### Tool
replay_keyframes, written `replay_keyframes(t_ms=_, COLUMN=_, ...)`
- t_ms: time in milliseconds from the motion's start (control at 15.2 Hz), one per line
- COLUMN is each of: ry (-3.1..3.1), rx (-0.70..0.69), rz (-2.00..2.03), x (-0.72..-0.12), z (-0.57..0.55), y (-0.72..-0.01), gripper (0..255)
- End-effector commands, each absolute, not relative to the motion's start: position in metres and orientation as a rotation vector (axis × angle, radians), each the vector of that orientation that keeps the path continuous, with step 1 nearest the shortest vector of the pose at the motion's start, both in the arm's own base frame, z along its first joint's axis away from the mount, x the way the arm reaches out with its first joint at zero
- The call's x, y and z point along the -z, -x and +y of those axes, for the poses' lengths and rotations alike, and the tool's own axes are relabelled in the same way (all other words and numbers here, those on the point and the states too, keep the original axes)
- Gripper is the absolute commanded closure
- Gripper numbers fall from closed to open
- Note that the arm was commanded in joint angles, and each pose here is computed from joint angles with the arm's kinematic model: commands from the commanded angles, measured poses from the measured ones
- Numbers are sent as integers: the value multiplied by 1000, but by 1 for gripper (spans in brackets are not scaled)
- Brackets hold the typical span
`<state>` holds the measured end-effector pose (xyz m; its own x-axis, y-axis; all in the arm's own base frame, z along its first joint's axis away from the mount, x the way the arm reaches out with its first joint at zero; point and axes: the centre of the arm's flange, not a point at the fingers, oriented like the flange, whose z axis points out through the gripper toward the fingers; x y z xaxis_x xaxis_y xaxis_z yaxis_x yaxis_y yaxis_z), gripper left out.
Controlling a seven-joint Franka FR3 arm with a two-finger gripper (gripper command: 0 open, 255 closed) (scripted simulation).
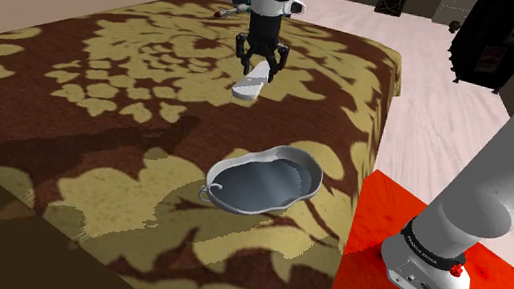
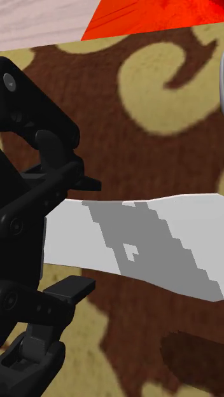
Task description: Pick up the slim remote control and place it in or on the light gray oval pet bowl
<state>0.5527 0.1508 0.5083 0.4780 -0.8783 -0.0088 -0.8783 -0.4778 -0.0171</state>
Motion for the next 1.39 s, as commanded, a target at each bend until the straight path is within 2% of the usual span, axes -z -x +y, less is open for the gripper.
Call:
replay_keyframes(t_ms=0, ry=2683, rx=3, rz=1597, x=-508, z=165, y=-529, gripper=255)
replay_keyframes(t_ms=1188, ry=2683, rx=3, rz=1597, x=-513, z=304, y=-328, gripper=255)
replay_keyframes(t_ms=1320, ry=2683, rx=3, rz=1597, x=-502, z=304, y=-328, gripper=255)
